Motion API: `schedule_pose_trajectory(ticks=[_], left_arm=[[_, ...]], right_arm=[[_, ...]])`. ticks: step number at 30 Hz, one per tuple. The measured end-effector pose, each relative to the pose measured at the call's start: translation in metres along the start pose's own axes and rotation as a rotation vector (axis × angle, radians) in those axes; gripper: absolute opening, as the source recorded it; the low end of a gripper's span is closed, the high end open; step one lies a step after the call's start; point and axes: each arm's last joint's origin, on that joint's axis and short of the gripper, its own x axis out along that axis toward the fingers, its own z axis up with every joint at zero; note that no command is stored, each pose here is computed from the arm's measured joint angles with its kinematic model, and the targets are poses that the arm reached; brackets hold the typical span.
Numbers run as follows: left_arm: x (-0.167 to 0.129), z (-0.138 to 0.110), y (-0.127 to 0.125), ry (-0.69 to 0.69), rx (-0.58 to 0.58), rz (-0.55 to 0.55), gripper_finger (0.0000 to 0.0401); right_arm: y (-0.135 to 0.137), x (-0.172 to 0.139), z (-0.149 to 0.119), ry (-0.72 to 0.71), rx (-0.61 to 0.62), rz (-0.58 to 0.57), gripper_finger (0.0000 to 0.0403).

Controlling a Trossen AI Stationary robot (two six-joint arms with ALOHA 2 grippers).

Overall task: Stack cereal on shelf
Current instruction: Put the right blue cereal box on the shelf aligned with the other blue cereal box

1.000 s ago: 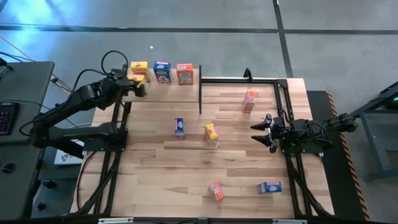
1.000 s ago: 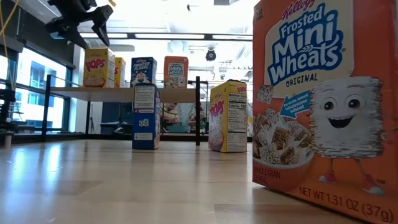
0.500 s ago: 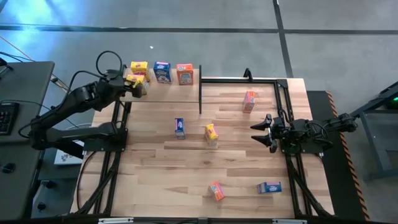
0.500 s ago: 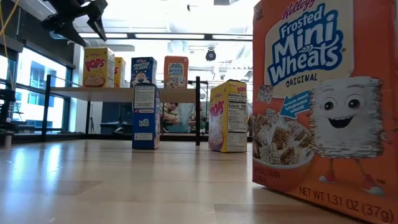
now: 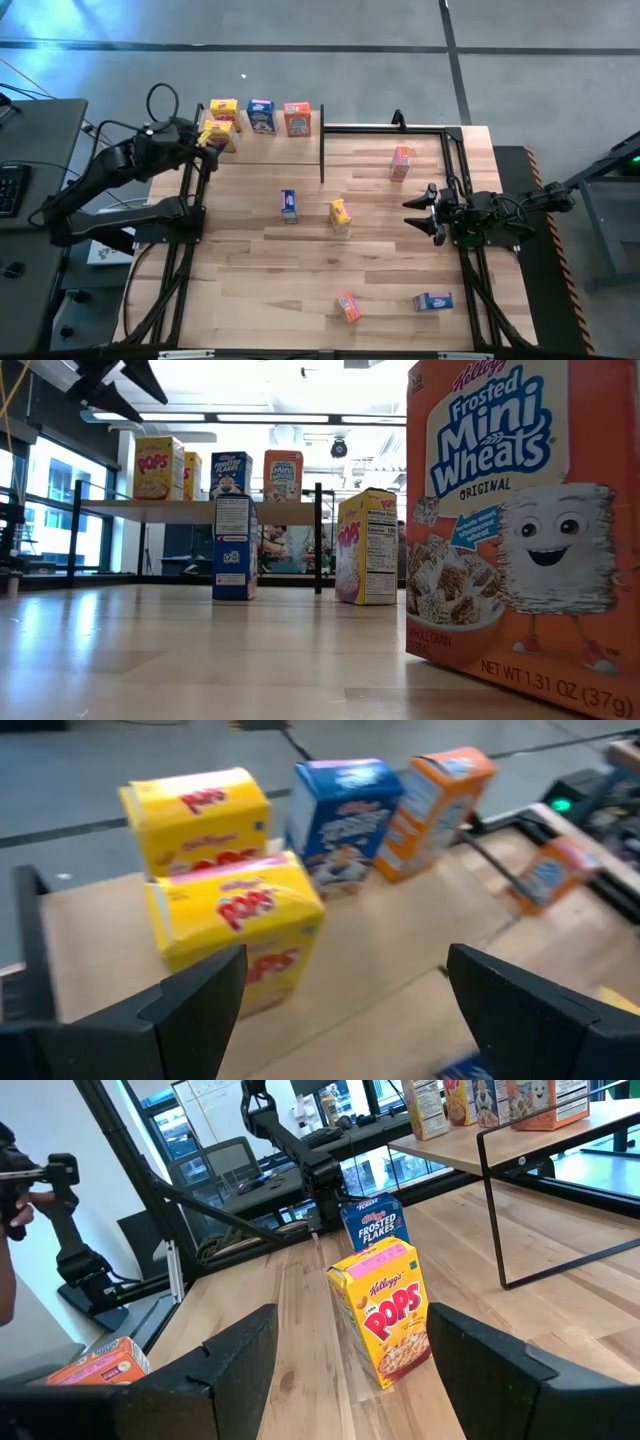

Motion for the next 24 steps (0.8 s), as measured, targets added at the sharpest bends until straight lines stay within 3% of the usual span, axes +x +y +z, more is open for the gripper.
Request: schedule_pose_trajectory(ticks=[11, 24], left_arm=[[-0.001, -0.001, -0.007, 0.038, 0.031, -0.142, 0.0335], [0.014, 0.009, -0.043, -0.024, 0.094, -0.318, 0.0335]], right_arm=[[0.0, 0.0, 0.0, 0.0, 0.0, 0.0, 0.0248], [0.0, 0.0, 0.0, 0.0, 0.0, 0.001, 0.0248]])
